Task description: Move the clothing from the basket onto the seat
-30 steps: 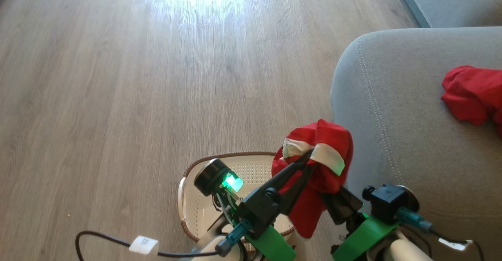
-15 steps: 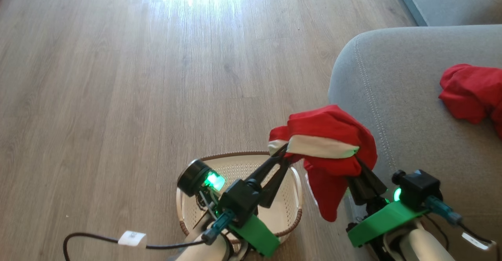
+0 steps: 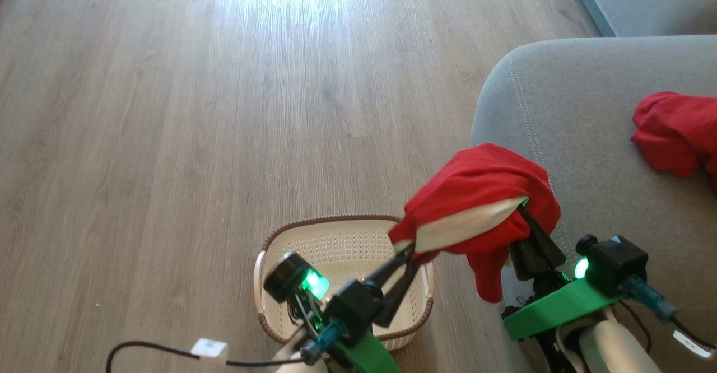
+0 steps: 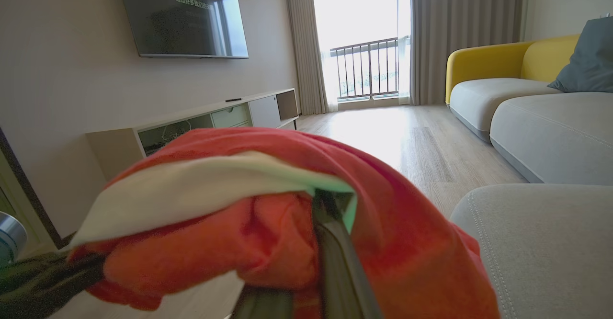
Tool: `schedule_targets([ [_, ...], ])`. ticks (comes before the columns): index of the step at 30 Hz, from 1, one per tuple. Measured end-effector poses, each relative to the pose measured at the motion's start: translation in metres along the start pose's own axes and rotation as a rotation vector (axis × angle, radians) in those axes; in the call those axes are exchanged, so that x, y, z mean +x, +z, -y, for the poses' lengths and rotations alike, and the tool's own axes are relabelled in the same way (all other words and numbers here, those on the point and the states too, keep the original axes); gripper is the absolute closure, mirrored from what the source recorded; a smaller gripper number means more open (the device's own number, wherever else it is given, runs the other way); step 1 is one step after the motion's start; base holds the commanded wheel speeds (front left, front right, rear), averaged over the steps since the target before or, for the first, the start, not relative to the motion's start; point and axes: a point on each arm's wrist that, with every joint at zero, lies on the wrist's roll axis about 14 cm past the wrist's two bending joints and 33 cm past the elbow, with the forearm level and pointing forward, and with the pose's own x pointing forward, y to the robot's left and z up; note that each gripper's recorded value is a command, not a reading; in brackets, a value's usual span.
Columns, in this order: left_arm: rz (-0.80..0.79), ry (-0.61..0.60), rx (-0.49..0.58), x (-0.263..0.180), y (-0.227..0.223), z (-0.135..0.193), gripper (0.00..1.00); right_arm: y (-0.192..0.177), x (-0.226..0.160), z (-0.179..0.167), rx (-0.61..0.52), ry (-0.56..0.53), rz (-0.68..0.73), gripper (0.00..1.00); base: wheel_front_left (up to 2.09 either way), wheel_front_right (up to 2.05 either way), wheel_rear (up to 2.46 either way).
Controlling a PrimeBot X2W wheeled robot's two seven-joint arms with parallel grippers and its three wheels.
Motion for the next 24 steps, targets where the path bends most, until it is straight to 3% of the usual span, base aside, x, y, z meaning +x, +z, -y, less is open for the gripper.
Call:
schedule_targets([
  [10,-0.074,-0.048,-0.014,-0.009,-0.023,0.017,1.0,0.001,0.001,-0.002,0.001,0.003,0.007,1.0,0.0,0.0,0.0],
  [11,-0.077,-0.048,-0.014,-0.01,-0.024,0.017,0.78,0.001,0.001,-0.002,0.001,0.003,0.007,1.0,0.0,0.0,0.0],
  [12,-0.078,-0.047,-0.014,-0.01,-0.025,0.016,0.15,0.001,0.001,-0.002,0.001,0.002,0.007,1.0,0.0,0.0,0.0],
  [13,-0.082,-0.045,-0.016,-0.01,-0.026,0.016,0.0,0.002,0.001,-0.002,0.001,0.001,0.008,1.0,0.0,0.0,0.0],
  [24,-0.107,-0.036,-0.013,-0.014,-0.033,0.016,0.0,0.01,-0.006,0.013,-0.013,-0.049,0.031,1.0,0.0,0.0,0.0],
])
